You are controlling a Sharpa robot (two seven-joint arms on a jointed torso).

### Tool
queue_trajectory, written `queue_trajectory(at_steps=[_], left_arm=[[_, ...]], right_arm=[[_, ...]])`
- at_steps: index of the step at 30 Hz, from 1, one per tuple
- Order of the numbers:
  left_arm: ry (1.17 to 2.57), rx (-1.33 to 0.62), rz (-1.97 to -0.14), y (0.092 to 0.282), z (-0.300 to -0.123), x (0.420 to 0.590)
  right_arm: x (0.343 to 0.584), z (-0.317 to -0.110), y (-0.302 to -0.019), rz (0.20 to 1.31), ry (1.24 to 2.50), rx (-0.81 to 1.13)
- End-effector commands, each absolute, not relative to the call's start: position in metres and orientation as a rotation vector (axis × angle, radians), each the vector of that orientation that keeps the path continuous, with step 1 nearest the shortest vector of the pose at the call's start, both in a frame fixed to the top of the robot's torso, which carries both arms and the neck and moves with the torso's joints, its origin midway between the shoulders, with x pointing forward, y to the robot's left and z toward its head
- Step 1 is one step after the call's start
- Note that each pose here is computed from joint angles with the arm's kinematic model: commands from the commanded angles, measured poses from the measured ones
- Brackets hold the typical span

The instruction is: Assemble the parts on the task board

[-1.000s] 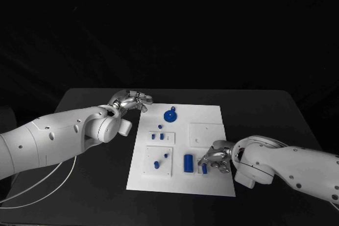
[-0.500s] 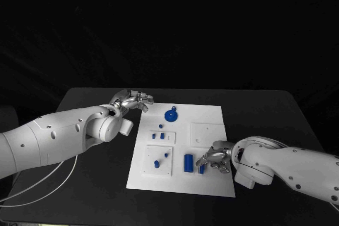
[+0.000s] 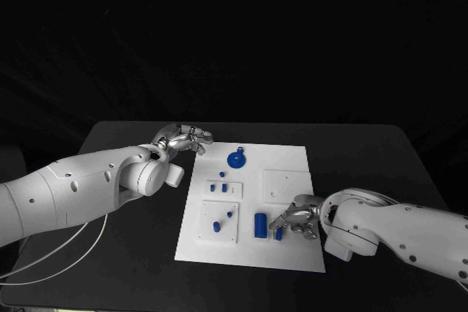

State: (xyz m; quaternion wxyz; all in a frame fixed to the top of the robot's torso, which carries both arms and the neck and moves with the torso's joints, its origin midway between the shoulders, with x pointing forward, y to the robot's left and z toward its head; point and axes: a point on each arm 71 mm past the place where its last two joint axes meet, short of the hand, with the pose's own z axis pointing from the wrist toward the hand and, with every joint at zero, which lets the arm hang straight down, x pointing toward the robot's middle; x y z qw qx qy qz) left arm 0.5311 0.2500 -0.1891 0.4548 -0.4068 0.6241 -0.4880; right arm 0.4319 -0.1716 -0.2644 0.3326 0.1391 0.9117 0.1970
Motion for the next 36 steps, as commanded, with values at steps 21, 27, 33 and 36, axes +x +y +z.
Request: queue_trajectory(at_steps=[21,27,33,36], left_arm=[[1.546,-1.004,-1.217,0.2492,-0.1889,0.5309],[1.547,-1.005,-1.215,0.2496,-0.1890,0.5310],[1.549,-1.005,-1.215,0.2496,-0.1891,0.5309],[1.548,-1.006,-1.213,0.2506,-0.1892,0.5310]], right_arm=[[0.4266,-0.2562,-0.1761,0.529,2.355,0.284],[0.4265,-0.2559,-0.1763,0.530,2.357,0.282],[0.4265,-0.2557,-0.1761,0.532,2.355,0.282],[0.4265,-0.2551,-0.1755,0.543,2.348,0.282]])
